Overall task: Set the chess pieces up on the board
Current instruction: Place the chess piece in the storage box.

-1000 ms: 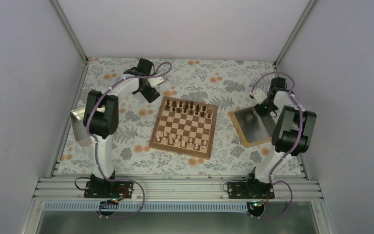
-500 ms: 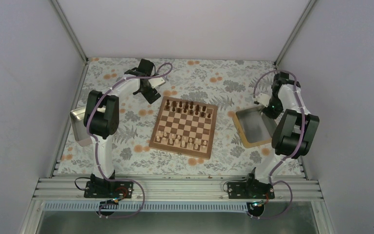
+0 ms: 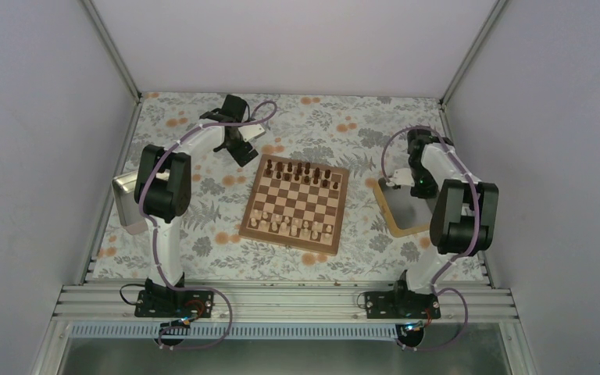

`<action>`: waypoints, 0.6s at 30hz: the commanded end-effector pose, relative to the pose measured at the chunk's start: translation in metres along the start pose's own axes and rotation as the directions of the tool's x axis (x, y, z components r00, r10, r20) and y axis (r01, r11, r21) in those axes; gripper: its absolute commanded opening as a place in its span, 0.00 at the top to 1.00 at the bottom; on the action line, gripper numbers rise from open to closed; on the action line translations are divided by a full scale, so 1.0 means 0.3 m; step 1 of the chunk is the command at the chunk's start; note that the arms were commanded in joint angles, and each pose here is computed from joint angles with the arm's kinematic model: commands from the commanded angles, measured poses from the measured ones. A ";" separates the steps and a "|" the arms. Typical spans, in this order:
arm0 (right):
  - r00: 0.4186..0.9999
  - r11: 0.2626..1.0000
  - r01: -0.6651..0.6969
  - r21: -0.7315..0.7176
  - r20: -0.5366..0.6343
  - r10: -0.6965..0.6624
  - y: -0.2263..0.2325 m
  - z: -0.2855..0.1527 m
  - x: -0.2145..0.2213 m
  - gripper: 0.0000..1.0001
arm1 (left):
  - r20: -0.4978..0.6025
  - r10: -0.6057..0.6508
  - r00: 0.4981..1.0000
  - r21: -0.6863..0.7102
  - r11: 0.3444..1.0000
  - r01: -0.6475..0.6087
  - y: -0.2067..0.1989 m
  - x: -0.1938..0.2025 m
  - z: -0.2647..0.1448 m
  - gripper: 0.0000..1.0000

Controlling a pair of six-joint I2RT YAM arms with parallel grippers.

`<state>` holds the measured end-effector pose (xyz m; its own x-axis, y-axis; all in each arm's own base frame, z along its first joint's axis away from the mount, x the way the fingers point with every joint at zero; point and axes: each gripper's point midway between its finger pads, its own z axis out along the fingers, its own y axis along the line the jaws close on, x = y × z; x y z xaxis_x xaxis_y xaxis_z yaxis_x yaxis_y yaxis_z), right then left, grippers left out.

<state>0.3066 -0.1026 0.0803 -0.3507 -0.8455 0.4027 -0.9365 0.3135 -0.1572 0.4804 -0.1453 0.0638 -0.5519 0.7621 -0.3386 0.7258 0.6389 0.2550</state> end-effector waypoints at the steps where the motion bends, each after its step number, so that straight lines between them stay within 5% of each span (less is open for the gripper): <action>1: 0.988 0.994 0.074 0.083 -0.143 -0.062 -0.096 -0.015 0.044 0.95 | -0.002 0.021 1.000 0.015 1.000 -0.021 -0.015 -0.001 0.008 0.00; 7: 0.954 0.971 0.180 0.156 -0.267 -0.134 -0.143 -0.015 0.053 0.94 | -0.009 0.026 1.000 0.021 0.999 -0.026 -0.023 0.007 0.016 0.00; 18: 0.929 0.962 0.241 0.129 -0.316 -0.190 -0.107 0.048 0.013 0.90 | -0.010 0.028 1.000 0.033 0.999 -0.027 -0.030 0.009 0.016 0.00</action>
<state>0.3363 -0.1185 0.0814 -0.1957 -0.7441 0.6388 -0.9750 0.0779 -0.2080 0.4799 -0.1461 0.0636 -0.5402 0.7716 -0.3359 0.7357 0.6268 0.2566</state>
